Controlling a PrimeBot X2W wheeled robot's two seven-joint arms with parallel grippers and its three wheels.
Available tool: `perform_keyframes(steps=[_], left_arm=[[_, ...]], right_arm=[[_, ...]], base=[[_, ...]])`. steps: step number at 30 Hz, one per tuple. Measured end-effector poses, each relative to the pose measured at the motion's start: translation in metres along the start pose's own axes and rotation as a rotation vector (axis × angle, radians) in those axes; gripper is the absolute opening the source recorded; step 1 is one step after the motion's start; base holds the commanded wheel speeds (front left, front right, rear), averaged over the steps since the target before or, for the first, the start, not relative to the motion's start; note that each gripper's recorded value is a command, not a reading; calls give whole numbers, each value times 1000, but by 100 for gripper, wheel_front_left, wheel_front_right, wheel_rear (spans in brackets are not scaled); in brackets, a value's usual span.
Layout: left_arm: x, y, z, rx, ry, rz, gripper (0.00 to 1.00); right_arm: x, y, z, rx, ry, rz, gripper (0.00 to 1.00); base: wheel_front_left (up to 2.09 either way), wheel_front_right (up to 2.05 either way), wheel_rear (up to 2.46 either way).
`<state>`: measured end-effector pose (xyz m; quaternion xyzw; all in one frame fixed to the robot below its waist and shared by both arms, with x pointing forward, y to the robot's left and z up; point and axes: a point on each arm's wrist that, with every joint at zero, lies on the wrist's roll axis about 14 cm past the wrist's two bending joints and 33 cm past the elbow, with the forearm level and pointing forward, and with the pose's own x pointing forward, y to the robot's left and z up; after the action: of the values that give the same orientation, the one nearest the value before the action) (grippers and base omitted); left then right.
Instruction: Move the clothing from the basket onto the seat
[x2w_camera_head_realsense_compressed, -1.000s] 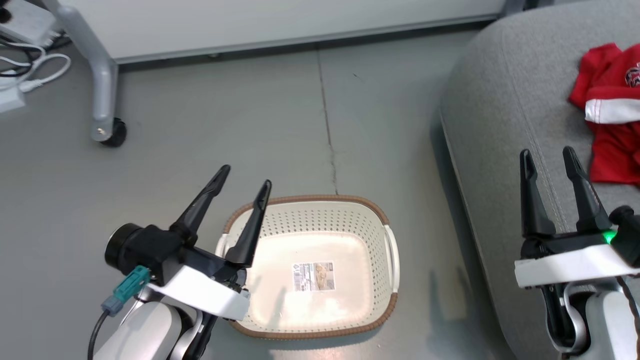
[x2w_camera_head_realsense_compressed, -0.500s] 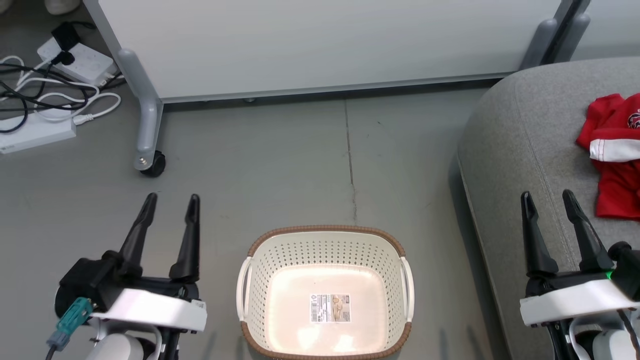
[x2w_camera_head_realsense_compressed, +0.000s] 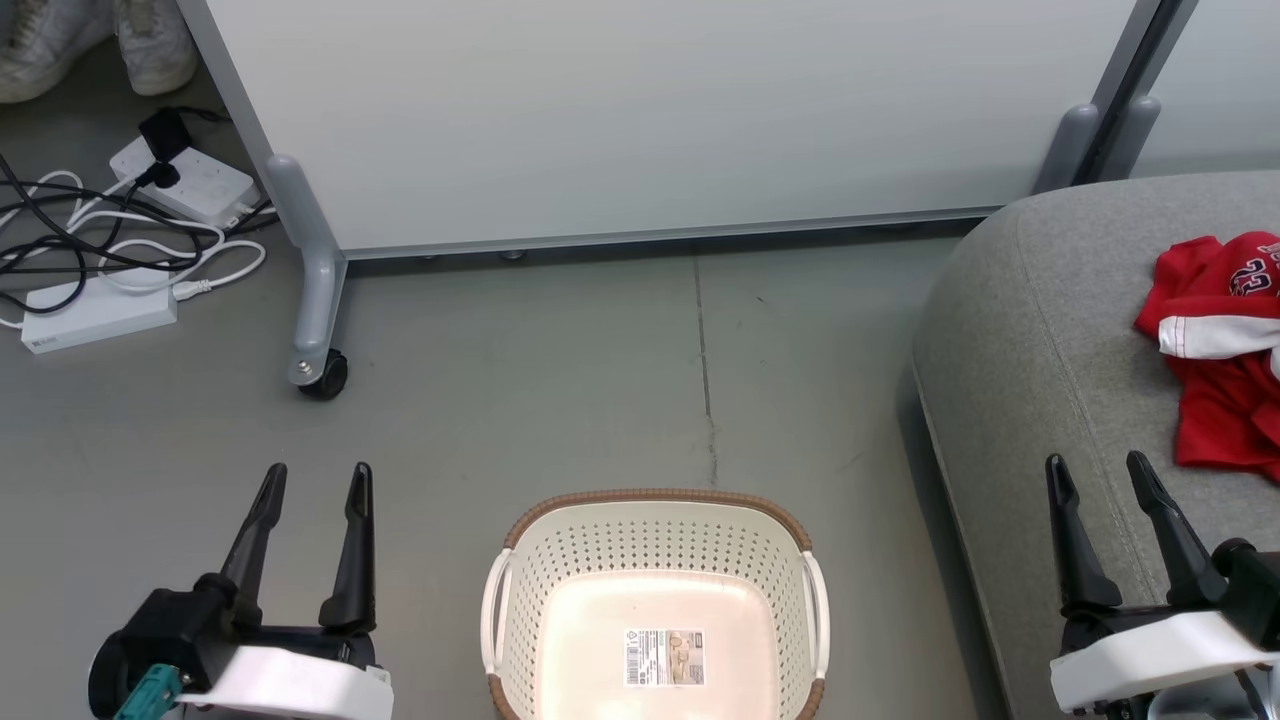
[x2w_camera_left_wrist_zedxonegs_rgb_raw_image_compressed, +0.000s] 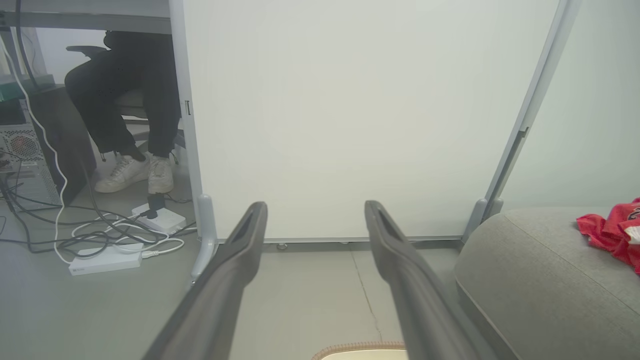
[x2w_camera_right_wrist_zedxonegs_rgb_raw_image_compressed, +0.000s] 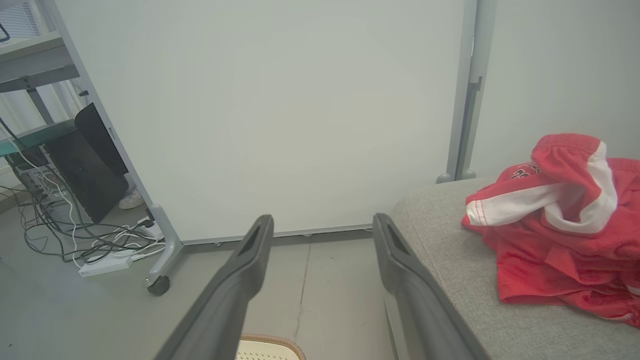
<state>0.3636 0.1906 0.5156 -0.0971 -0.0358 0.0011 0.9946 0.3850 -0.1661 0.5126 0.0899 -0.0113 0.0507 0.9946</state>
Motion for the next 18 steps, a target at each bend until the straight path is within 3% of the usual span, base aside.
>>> perform_keyframes(steps=[18], left_arm=[[-14, -3, -18, 93, 44, -25, 100]], right_arm=[[-14, 4, 6, -5, 1, 8, 100]], base=[[0, 0, 0]])
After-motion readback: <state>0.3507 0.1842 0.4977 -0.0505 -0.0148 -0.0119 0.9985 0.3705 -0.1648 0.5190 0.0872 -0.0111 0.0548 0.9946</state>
